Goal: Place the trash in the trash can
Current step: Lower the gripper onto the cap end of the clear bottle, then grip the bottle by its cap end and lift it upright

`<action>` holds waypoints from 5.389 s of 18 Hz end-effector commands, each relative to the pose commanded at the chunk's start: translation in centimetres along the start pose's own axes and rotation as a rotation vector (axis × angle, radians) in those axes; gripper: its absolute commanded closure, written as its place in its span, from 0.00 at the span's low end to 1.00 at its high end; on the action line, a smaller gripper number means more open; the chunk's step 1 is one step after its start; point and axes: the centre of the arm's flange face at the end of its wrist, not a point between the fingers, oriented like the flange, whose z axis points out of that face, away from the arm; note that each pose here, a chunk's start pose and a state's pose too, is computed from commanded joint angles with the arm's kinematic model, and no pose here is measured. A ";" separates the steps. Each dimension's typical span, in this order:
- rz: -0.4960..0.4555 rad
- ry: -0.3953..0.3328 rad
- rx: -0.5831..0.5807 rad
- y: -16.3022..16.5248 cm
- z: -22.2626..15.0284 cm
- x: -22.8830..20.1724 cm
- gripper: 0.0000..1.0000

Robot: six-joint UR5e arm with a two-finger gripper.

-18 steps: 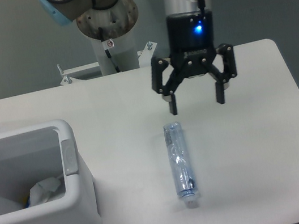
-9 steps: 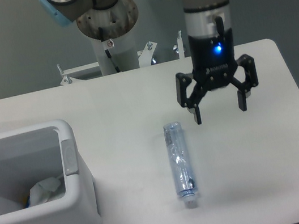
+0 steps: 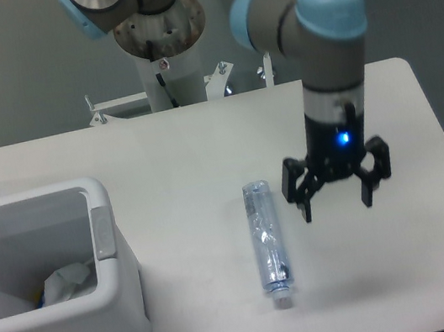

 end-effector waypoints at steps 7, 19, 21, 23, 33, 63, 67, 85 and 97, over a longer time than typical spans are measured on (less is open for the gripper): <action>0.037 0.049 -0.114 0.9 8.0 3.0 0.00; -0.016 -0.015 -0.202 1.3 14.6 6.7 0.00; -0.001 -0.047 -0.224 1.4 15.3 7.3 0.00; 0.007 -0.046 -0.228 1.4 15.9 8.0 0.00; -0.024 -0.144 -0.200 0.4 19.0 8.5 0.00; 0.023 -0.185 -0.259 2.4 19.8 9.8 0.41; 0.026 -0.195 -0.262 2.5 19.8 9.7 0.49; 0.028 -0.201 -0.259 2.3 19.4 9.8 0.69; 0.022 -0.206 -0.225 1.1 17.6 9.3 0.70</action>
